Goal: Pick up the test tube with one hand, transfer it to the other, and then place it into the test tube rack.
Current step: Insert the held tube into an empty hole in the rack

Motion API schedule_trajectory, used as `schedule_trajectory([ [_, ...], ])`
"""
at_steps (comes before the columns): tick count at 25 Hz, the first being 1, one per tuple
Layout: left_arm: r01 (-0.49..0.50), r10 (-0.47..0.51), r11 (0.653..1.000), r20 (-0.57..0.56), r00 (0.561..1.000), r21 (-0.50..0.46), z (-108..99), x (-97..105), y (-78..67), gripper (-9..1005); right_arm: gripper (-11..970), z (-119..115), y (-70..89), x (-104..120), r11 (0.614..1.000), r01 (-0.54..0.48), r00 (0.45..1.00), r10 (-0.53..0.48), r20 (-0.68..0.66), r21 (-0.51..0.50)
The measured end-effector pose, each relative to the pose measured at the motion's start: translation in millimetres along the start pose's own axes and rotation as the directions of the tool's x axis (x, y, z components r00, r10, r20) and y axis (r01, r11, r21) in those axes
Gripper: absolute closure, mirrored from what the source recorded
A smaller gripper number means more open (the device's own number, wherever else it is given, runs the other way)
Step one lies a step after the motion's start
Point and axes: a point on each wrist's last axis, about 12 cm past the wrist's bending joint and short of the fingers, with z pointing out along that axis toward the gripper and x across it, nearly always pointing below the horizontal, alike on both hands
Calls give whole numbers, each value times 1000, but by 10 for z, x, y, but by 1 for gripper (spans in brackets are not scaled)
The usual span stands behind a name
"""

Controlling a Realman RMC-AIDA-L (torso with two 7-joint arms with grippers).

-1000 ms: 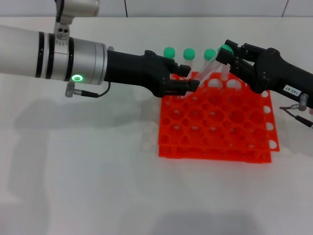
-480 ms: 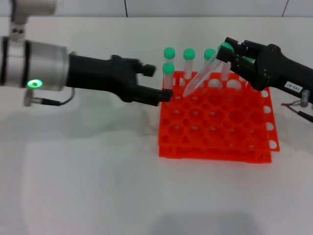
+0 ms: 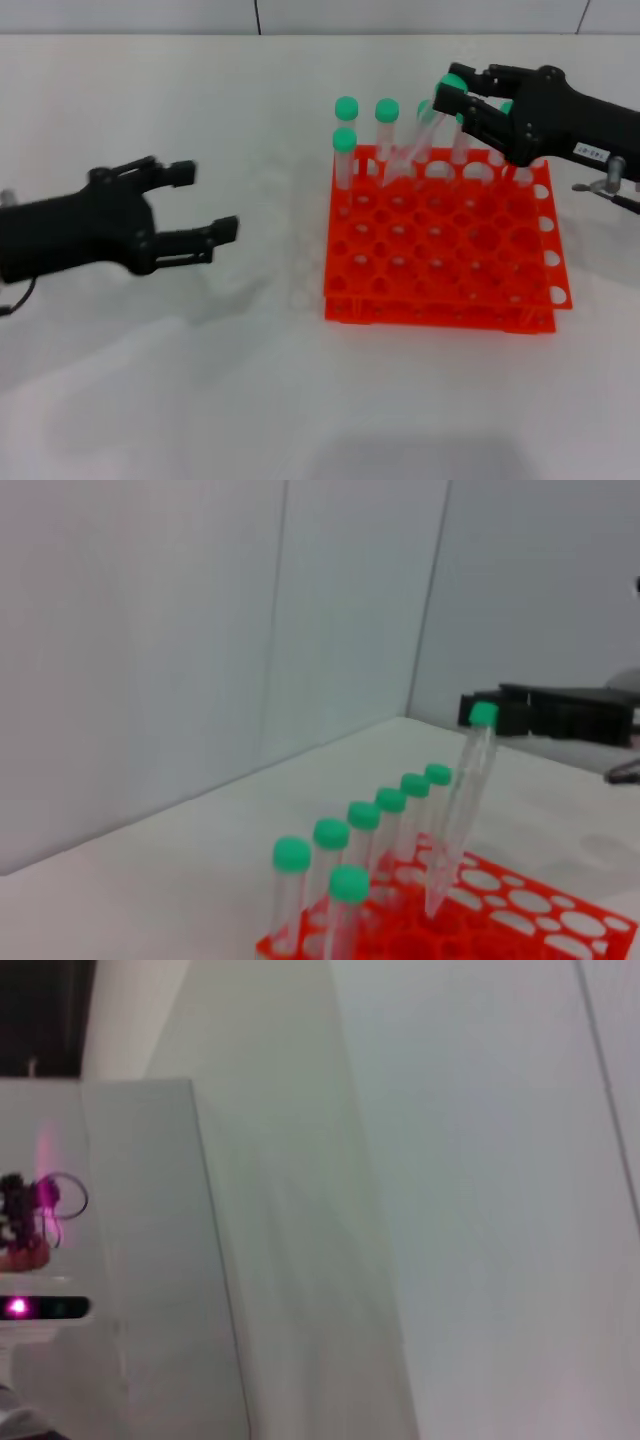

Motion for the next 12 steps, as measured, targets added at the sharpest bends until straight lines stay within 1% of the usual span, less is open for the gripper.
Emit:
schedule_trajectory([
  [3, 6, -6, 1000, 32, 999, -18, -82, 221, -54, 101, 650, 55, -32, -40, 1000, 19, 1000, -19, -20, -5],
  [6, 33, -33, 999, 30, 999, -18, -99, 365, -81, 101, 646, 100, -67, -63, 1000, 31, 999, -31, -35, 2],
  [8, 47, -47, 999, 20, 999, -18, -108, 442, -95, 101, 643, 115, -76, -68, 999, 36, 999, -35, -39, 4],
  [9, 50, -50, 999, 16, 999, -20, -114, 471, -101, 101, 642, 179, -86, -74, 999, 49, 997, -49, -59, -1],
  [12, 54, -53, 998, 14, 998, -29, -137, 528, -108, 102, 638, 222, -86, -58, 998, 56, 995, -56, -82, -5],
])
